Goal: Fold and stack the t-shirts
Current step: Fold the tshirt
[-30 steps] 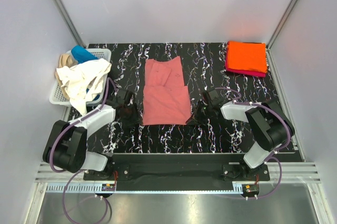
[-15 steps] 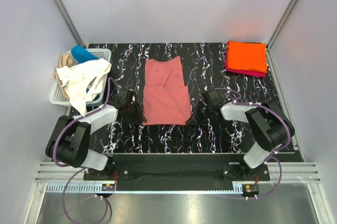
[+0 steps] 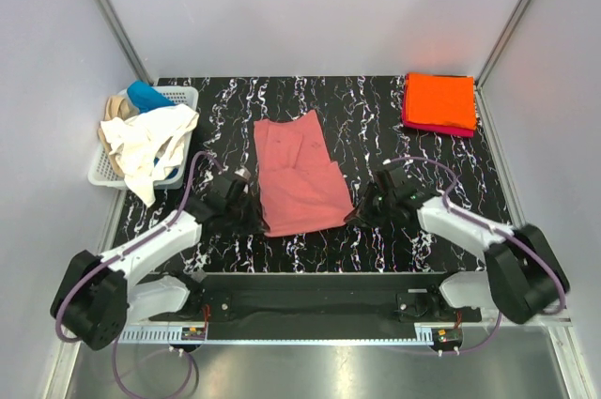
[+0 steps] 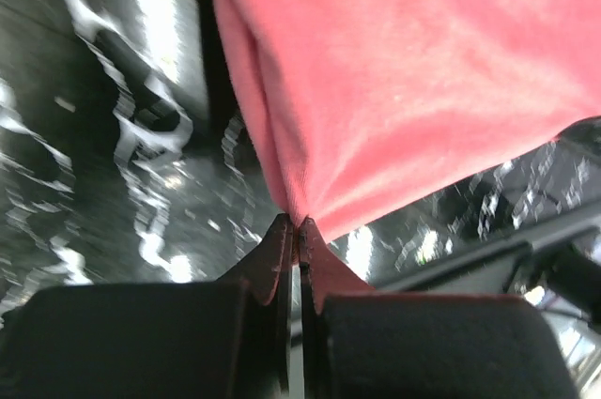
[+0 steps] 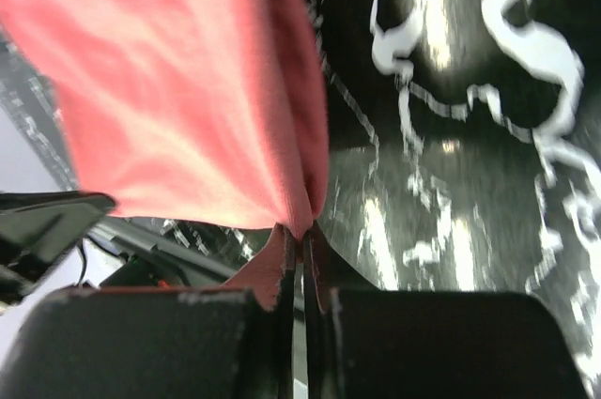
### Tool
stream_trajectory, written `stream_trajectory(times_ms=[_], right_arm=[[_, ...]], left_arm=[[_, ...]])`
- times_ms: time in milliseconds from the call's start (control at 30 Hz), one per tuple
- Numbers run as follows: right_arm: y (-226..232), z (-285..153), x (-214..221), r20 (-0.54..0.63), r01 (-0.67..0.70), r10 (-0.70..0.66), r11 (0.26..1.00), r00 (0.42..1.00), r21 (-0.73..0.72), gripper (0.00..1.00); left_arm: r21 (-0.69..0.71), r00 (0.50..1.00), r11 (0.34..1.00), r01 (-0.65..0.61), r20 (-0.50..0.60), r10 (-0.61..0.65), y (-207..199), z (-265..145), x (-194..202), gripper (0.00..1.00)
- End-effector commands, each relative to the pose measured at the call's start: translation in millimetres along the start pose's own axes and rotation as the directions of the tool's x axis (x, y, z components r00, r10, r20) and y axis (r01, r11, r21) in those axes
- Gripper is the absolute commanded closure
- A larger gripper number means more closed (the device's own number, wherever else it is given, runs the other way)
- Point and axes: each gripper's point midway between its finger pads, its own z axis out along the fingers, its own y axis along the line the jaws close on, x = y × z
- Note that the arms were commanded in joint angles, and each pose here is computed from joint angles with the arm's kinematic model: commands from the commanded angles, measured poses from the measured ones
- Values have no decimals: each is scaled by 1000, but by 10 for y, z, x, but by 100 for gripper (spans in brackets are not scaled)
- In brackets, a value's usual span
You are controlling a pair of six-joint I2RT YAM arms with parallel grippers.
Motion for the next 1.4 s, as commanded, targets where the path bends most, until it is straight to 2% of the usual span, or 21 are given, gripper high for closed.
stream_trajectory(times_ms=[0,167,300,533,633,767,867,900,1033,1100,1200,1300,1333,1367], right_arm=[[-38,-283,37,63,-4,3,1000,998,11,100],[-54,-578,69,127,-2,2,1000,992,-7,100],[-45,-683,47,163,12,-9,1000,987,-18,100],[179,-737,-177,203,105,-102,994,974,-3,100],[362,-744,-342,220,159,-157,987,963,8,100],[595,-701,-570,224,238,-237,971,945,26,99],[786,-608,-885,224,241,-242,970,944,31,98],[733,-514,-860,192,243,-247,969,950,44,98],[1029,-457,-1250,192,260,-255,966,948,-4,97],[991,-311,-1449,167,234,-231,972,959,2,96],[1231,-265,-1825,177,237,-225,970,958,-52,96],[1273,-67,-2023,129,221,-208,971,970,-92,95],[1449,-112,-2148,150,242,-222,961,963,-132,95],[1496,-83,-2213,149,247,-225,958,963,-145,94]], left_arm=[[3,1000,1000,11,-5,-11,-73,-91,161,100],[50,1000,999,-2,18,1,-231,-286,254,100],[59,1000,998,8,9,-8,-228,-294,314,100],[51,999,998,-34,43,32,-384,-336,93,100],[12,998,999,-37,51,36,-359,-303,-178,100],[29,995,999,-24,93,21,-485,-388,-582,100],[25,992,1000,-16,128,13,-541,-428,-882,100],[29,991,999,-13,131,10,-564,-428,-963,100],[10,993,1000,9,120,-10,-569,-300,-1401,100],[44,989,999,-3,145,-4,-724,-342,-1675,100],[57,987,998,14,162,-23,-806,-284,-2083,100],[81,984,996,25,173,-39,-862,-170,-2488,100],[73,989,997,35,143,-45,-771,17,-2574,100],[129,986,992,4,162,-25,-947,-46,-2759,100]])
